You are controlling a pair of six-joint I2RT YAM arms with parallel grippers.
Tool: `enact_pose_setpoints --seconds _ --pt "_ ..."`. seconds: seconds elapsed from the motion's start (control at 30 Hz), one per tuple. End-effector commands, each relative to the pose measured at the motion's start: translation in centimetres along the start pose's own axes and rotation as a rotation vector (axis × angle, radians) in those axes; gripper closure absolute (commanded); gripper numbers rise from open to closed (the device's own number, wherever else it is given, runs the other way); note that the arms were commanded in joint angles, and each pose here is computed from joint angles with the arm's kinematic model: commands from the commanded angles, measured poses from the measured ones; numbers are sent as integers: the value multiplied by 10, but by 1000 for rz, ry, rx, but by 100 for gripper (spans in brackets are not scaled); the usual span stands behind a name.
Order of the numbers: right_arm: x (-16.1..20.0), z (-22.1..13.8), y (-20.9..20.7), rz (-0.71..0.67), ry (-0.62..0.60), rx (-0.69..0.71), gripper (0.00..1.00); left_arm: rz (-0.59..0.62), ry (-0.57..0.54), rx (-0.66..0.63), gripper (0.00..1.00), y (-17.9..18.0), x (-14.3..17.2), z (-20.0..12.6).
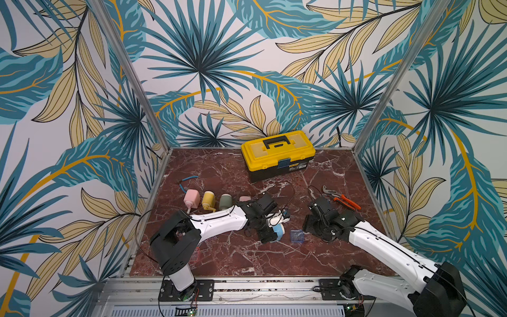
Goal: Put the tray back into the pencil sharpener
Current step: Close the container of the pencil sharpener.
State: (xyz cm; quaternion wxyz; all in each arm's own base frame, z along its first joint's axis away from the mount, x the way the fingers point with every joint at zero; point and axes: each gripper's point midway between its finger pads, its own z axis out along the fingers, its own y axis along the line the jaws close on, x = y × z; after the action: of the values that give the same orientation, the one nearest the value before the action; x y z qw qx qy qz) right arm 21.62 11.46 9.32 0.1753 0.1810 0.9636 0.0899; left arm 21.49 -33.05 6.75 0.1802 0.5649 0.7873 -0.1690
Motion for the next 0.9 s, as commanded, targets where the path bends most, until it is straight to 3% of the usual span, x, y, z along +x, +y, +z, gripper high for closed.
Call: enact_pose_setpoints --seconds 0.0,0.47,0.87 --pt "14 11 10 4 85 -57 35 44 -1 -2 23 1 -6 2" --pt "32 30 9 -57 181 -59 45 100 -45 -10 44 3 -12 7" --pt "33 40 -2 -96 185 2 58 198 -131 25 50 -13 -20 7"
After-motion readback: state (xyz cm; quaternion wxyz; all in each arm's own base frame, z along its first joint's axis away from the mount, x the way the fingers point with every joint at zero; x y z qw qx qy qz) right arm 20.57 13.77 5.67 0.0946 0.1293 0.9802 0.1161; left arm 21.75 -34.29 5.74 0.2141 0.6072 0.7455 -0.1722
